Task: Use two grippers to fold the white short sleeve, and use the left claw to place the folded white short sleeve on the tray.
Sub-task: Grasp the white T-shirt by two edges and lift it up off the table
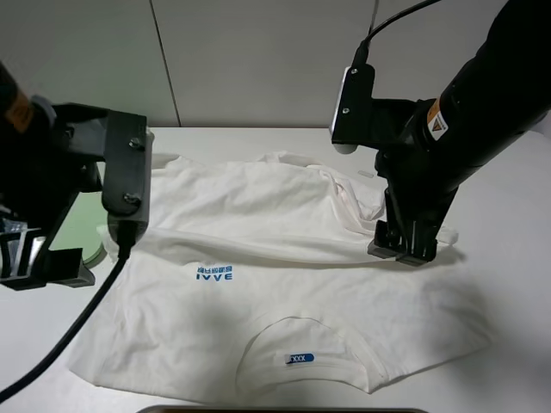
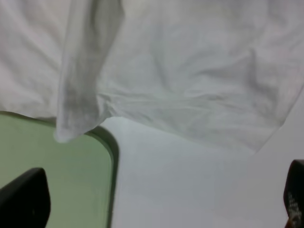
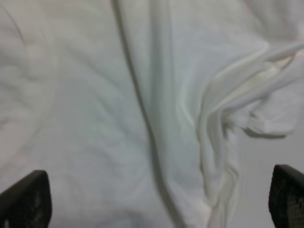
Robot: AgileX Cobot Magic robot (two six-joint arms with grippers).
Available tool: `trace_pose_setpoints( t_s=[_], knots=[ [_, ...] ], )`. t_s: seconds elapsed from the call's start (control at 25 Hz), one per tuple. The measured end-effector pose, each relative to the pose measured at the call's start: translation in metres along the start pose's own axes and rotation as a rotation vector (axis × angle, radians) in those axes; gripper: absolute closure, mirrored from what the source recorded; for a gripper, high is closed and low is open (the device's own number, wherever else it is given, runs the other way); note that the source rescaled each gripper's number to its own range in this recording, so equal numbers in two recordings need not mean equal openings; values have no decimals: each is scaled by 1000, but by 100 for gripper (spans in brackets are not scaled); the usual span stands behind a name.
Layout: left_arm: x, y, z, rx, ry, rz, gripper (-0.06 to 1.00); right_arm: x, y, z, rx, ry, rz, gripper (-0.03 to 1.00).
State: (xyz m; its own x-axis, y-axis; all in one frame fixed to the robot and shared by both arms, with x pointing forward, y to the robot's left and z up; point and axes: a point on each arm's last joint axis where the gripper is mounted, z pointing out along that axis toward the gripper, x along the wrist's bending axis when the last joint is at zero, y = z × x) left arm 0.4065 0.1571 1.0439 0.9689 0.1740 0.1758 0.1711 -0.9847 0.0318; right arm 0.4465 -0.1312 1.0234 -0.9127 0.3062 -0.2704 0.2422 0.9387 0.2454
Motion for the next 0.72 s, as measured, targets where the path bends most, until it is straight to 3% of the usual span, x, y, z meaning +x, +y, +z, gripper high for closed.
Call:
trace_pose_setpoints(
  t_s=[0.24, 0.4, 0.72],
  knots=[
    [9, 9, 19, 62, 14, 36, -3, -3, -1, 2, 23, -33, -42, -3],
    [15, 15, 26, 36, 50, 74, -3, -3, -1, 2, 23, -35, -54, -3],
    [25, 13, 36, 53, 43, 82, -3, 8, -16, 20, 50, -17, -153, -3]
  ],
)
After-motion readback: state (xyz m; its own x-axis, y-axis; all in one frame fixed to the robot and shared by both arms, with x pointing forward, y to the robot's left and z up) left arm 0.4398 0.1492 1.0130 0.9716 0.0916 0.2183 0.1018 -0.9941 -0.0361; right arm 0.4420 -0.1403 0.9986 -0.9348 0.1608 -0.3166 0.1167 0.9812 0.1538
